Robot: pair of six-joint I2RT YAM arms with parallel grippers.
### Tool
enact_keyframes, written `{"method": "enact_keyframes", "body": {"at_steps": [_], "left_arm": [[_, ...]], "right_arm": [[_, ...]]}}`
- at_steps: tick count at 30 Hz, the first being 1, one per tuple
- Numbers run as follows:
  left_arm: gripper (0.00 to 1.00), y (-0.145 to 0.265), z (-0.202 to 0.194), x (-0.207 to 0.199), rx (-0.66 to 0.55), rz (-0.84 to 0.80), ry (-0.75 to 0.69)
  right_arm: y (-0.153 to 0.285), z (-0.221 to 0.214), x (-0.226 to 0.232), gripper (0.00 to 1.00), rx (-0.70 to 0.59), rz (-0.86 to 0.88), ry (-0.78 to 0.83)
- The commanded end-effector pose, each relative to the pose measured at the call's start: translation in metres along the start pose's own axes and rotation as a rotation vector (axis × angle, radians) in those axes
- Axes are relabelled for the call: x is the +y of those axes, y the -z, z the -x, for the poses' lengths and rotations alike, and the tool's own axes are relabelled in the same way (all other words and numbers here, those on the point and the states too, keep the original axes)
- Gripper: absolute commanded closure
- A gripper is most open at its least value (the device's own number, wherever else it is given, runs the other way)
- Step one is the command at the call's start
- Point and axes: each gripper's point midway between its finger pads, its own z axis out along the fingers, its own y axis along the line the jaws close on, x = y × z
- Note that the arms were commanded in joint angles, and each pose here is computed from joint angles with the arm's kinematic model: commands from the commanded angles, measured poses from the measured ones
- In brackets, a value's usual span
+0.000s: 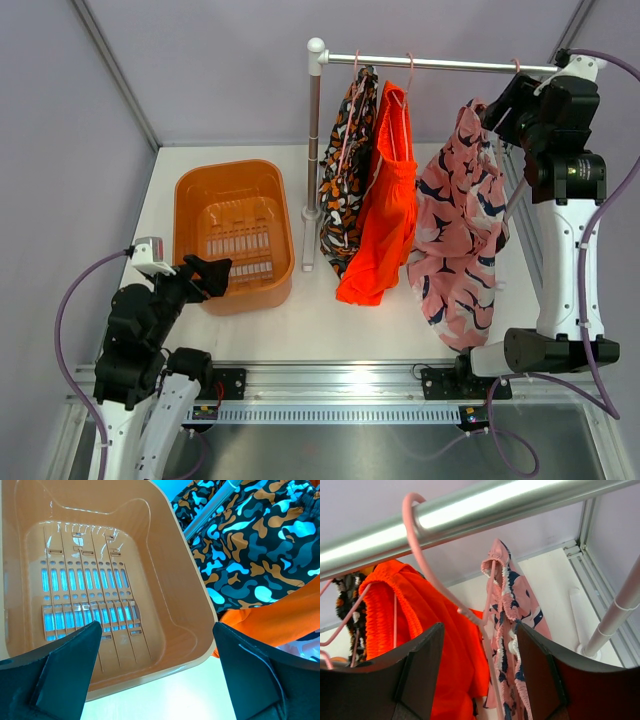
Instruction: Remove the shorts from the hanger
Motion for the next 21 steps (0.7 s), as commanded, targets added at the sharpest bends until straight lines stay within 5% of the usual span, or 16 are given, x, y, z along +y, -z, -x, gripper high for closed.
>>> {"method": "enact_keyframes", "body": {"at_steps": [1,21], "left_arm": [[0.01,0.000,0.011,-0.009,-0.047,-0.050,-0.021],[0.01,-0.002,0.009,-0.011,-0.035,-0.061,-0.021]], "right_arm": [[-0.007,0.014,-0.006,0.33,-0.078,-0.031,0.034],[-0.027,0.005,0.000,0.42,-0.125,-0.169,0.164]]}}
